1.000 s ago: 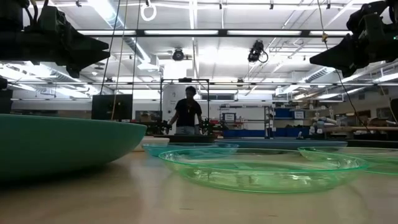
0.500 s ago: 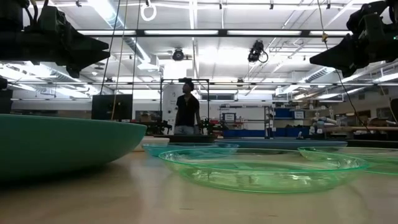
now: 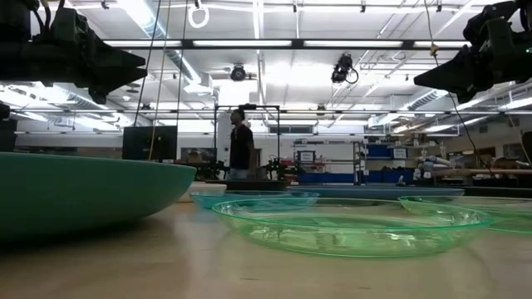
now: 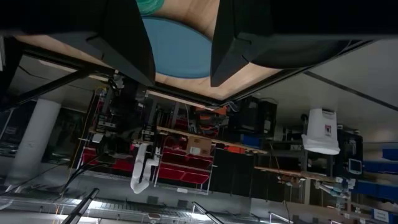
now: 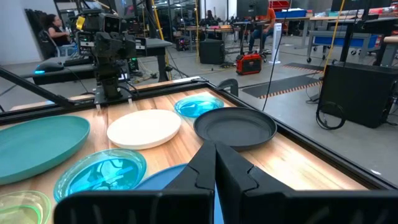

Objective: Stack plastic plates

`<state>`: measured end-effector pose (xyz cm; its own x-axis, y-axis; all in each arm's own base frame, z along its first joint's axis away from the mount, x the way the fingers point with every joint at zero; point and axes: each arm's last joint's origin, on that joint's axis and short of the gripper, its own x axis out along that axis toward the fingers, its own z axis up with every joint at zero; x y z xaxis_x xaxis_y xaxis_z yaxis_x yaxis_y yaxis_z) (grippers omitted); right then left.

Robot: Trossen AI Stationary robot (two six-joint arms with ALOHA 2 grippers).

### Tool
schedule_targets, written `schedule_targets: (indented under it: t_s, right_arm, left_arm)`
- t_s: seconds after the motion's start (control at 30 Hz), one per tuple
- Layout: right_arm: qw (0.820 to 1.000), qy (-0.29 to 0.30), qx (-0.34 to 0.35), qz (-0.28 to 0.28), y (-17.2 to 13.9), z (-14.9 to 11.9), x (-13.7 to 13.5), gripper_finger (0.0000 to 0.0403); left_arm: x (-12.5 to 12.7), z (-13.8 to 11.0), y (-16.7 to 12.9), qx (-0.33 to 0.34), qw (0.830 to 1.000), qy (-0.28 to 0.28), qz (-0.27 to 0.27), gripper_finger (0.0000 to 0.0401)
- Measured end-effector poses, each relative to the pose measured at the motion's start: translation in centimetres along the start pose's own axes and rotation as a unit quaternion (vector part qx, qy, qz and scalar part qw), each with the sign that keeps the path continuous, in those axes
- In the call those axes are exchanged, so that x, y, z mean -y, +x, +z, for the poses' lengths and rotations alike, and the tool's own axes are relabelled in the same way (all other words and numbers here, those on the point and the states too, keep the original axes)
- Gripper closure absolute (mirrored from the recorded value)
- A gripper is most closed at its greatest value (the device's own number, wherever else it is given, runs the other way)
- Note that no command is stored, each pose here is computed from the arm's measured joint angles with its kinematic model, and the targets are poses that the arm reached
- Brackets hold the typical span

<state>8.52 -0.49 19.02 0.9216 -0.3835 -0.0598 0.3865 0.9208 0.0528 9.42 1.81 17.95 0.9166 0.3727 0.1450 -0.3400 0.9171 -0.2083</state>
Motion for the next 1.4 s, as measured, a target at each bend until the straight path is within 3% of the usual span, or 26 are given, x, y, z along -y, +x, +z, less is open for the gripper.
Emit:
schedule_targets:
  t_s: [0.6, 0.77, 1.13, 1.4]
  right_arm:
    - [1.000, 0.000, 0.000, 0.000, 0.0, 0.0, 0.0, 0.0393]
    - [1.000, -0.017, 0.007, -0.001, 0.0, 0.2, 0.0, 0.0393]
    - [0.994, 0.016, 0.112, 0.003, -0.3, 2.4, 0.0, 0.0393]
    - [0.988, 0.075, 0.131, 0.010, -0.4, 2.8, 0.0, 0.0393]
  left_arm:
    - [0.0, 0.0, 0.0, 0.000, 1.000, -0.002, 0.000, 0.0239]
    - [0.1, 0.8, 0.0, 0.038, 0.997, -0.064, -0.008, 0.0239]
    - [0.2, 1.3, -0.1, 0.066, 0.994, -0.081, -0.015, 0.0239]
    - [0.2, 1.4, -0.1, 0.068, 0.993, -0.092, -0.016, 0.0239]
